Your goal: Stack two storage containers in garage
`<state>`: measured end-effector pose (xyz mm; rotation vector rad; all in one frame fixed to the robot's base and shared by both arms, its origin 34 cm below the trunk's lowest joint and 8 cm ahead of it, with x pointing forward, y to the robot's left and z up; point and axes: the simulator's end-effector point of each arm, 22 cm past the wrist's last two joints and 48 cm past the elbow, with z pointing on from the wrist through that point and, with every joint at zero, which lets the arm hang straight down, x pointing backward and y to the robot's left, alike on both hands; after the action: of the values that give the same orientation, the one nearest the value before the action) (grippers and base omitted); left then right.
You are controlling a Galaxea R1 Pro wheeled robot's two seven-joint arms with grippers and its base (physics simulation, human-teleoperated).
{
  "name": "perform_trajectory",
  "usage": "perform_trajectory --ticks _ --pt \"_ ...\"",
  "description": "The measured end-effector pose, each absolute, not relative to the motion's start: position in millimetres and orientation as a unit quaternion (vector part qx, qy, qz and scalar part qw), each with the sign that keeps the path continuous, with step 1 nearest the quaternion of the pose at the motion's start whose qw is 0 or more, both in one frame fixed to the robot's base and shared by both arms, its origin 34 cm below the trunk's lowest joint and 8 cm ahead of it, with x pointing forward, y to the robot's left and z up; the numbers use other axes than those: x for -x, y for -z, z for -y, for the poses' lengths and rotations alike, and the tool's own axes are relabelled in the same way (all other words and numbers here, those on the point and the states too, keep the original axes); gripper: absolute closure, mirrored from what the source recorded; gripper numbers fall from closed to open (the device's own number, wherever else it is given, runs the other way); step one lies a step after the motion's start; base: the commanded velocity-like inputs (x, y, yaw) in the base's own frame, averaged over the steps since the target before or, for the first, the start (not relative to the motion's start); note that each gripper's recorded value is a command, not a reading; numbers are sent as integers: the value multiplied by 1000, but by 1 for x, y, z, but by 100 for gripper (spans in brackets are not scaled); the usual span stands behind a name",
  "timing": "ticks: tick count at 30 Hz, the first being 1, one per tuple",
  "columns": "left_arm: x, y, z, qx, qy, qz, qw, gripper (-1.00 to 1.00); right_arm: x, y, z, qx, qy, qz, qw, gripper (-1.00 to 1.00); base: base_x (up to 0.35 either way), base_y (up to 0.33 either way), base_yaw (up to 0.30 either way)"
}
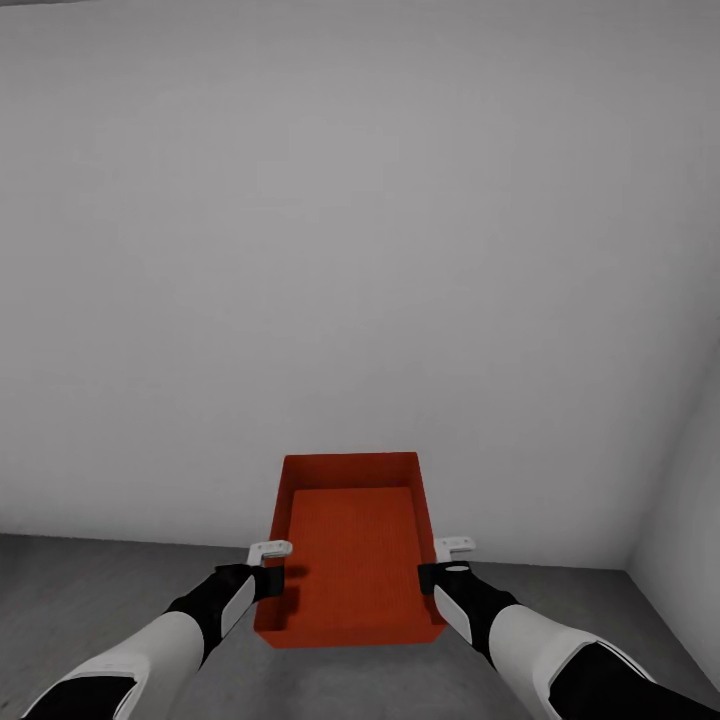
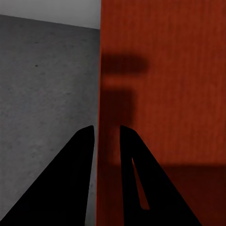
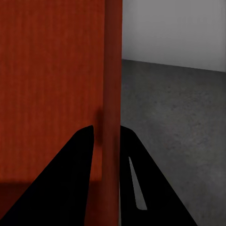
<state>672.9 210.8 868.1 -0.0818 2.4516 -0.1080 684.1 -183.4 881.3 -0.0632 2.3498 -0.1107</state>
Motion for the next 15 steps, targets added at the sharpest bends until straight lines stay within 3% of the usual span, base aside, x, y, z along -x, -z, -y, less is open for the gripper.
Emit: perform_trajectory --ticks 15 --pt "-673 -868 -210 32 41 -940 336 100 -684 -881 184 25 43 -922 384 100 0 0 0"
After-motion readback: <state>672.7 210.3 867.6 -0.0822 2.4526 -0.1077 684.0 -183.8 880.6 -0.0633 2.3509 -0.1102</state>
